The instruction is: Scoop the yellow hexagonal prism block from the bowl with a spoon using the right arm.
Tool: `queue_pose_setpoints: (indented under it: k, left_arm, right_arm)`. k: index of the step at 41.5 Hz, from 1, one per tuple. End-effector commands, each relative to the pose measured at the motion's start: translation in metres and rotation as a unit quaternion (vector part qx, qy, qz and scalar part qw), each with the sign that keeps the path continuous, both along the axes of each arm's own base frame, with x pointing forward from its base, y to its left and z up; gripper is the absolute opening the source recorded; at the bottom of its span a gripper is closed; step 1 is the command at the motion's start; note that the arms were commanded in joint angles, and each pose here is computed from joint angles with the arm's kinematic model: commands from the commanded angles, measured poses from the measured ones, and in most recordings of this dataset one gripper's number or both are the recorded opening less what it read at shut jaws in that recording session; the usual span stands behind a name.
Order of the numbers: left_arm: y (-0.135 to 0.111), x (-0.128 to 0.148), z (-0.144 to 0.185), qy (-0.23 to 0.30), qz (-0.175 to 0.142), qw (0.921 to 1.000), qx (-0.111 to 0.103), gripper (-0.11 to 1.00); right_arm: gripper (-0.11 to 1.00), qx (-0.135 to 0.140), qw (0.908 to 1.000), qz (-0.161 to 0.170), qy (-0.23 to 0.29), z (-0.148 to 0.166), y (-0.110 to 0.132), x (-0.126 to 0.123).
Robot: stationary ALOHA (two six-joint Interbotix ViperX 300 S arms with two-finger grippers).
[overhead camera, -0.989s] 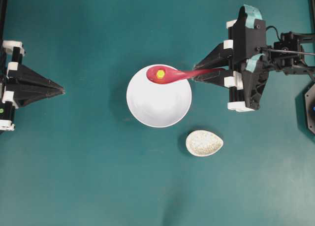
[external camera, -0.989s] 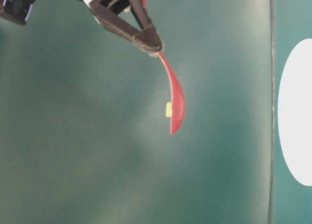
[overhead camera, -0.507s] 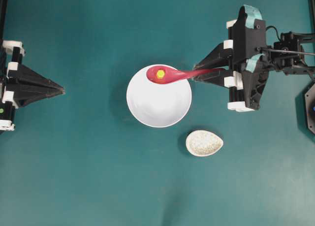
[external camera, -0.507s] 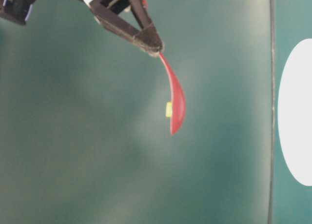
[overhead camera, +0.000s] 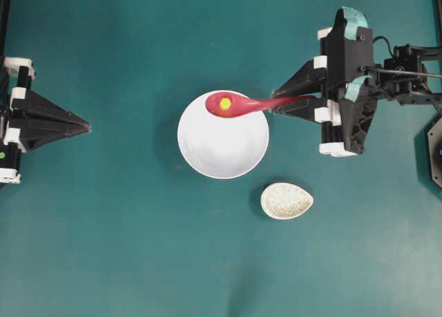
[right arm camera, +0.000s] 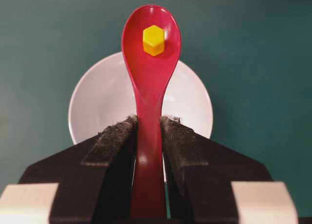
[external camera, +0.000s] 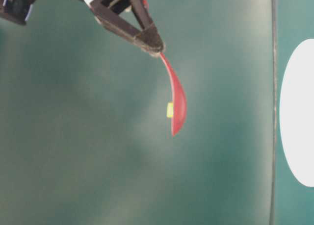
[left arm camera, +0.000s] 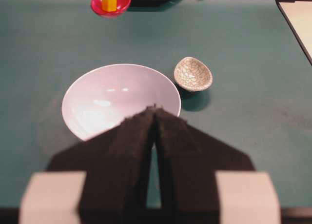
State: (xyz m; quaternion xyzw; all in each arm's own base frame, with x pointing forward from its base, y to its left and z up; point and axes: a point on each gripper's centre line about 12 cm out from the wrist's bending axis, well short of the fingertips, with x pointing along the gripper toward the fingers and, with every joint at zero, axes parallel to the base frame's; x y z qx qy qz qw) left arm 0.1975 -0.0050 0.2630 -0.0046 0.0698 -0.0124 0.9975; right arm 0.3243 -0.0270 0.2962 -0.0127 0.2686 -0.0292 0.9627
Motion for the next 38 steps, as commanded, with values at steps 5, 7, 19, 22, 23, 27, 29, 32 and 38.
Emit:
queue_pose_setpoints:
  k: [5,7,19,22,23,27,29,32,38]
  left_arm:
    - [-0.0004,0.0031,0.0091,-0.011,-0.001,0.9999,0.001,0.0]
    - [-0.0001,0.0029,0.0094,-0.012,0.0,0.9999,0.001,0.0]
    - [-0.0001,0.0035,0.0079,-0.007,0.0,1.0,0.001,0.0]
    - [-0.0001,0.0033,0.0082,-0.008,0.0,1.0,0.001,0.0]
    - [-0.0001,0.0035,0.0079,-0.007,0.0,1.0,0.001,0.0]
    - [-0.0001,0.0033,0.0082,-0.008,0.0,1.0,0.001,0.0]
    - [-0.0001,0.0033,0.0082,-0.008,0.0,1.0,0.001,0.0]
    - [-0.0001,0.0033,0.0082,-0.008,0.0,1.0,0.001,0.0]
    - [-0.0001,0.0035,0.0079,-0.007,0.0,1.0,0.001,0.0]
  right_arm:
    - [0.24,-0.004,0.9996,0.0,-0.028,0.0184,-0.0006,0.0002]
    - [0.24,-0.003,0.9996,-0.001,-0.027,0.0179,-0.0006,0.0005]
    - [0.24,-0.004,0.9996,0.0,-0.027,0.0178,-0.0006,0.0001]
    - [0.24,-0.003,0.9996,-0.001,-0.028,0.0179,-0.0006,0.0001]
    - [0.24,-0.003,0.9996,-0.001,-0.028,0.0175,-0.0006,0.0001]
    - [0.24,-0.003,0.9996,-0.001,-0.029,0.0178,-0.0007,0.0006]
    - [0.24,-0.003,0.9996,-0.001,-0.027,0.017,-0.0006,0.0003]
    - [0.24,-0.003,0.9996,-0.001,-0.027,0.017,-0.0006,0.0003]
    - [0.24,-0.003,0.9996,-0.001,-0.027,0.017,-0.0006,0.0003]
